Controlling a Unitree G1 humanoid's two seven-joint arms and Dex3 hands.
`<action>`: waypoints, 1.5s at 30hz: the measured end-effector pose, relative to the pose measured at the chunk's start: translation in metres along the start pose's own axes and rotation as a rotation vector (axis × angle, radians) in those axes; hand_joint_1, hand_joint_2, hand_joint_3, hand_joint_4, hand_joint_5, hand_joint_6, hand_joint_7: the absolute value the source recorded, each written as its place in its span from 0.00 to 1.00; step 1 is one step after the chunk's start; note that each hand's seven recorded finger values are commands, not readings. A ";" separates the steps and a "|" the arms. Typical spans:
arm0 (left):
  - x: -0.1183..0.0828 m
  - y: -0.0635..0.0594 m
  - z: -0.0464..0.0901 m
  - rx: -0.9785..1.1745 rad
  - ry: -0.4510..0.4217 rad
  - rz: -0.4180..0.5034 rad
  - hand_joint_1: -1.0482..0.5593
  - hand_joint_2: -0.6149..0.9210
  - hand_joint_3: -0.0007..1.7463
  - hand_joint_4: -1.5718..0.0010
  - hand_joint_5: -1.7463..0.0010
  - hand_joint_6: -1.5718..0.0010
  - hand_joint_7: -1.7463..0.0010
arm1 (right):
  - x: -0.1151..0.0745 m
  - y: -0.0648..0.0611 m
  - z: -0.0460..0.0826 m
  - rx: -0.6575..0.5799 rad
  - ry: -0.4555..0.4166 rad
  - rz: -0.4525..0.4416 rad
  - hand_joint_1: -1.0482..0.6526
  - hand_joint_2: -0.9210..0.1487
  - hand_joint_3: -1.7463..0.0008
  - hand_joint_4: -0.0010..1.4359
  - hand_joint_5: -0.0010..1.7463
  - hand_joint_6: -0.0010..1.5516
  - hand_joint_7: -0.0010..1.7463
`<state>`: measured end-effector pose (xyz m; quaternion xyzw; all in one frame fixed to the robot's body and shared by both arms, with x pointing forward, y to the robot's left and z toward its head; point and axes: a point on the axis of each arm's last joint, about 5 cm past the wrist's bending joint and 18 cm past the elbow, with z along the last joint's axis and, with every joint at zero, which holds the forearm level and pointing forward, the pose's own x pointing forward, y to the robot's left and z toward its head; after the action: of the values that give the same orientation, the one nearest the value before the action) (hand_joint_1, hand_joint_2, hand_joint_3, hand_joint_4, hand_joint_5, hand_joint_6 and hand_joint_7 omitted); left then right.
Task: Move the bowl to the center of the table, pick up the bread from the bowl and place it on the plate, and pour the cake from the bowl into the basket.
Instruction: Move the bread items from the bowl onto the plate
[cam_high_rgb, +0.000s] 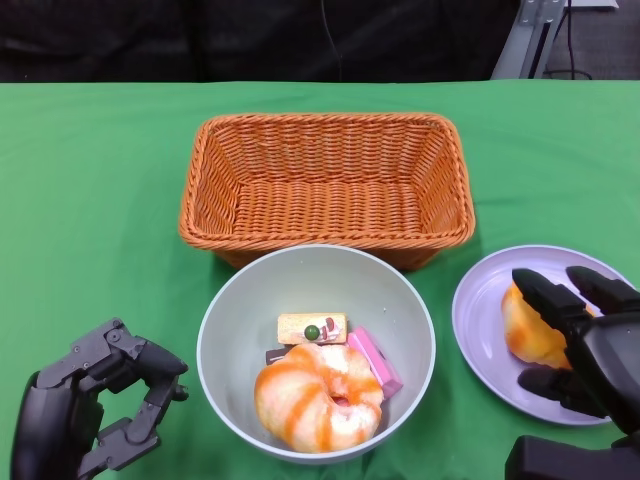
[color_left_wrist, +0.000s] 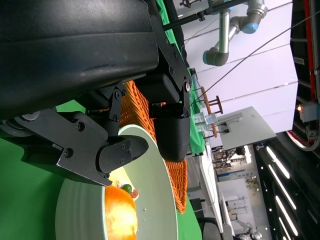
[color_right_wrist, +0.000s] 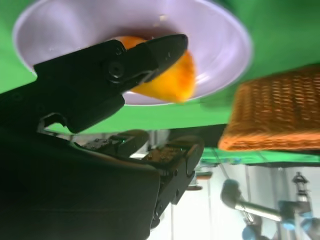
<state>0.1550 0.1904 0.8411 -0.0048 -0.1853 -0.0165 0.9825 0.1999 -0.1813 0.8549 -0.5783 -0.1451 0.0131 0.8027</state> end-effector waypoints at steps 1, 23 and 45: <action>0.000 0.000 0.000 0.000 0.001 0.000 0.65 0.87 0.45 0.54 0.17 0.52 0.32 | 0.000 -0.003 0.001 0.025 -0.002 0.001 0.09 0.00 0.97 0.22 0.00 0.20 0.00; -0.001 0.000 0.000 0.009 0.002 -0.007 0.65 0.87 0.45 0.53 0.19 0.51 0.33 | -0.002 -0.081 0.026 0.483 -0.340 -0.047 0.13 0.01 0.99 0.38 0.06 0.27 0.02; -0.002 -0.002 -0.001 0.024 0.010 -0.008 0.65 0.86 0.45 0.52 0.18 0.50 0.34 | 0.044 -0.084 0.053 0.473 -0.593 0.075 0.14 0.03 1.00 0.44 0.08 0.32 0.01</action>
<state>0.1535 0.1880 0.8397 0.0077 -0.1808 -0.0185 0.9833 0.2167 -0.1515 0.9580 -0.3531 -0.3426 0.2425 0.8361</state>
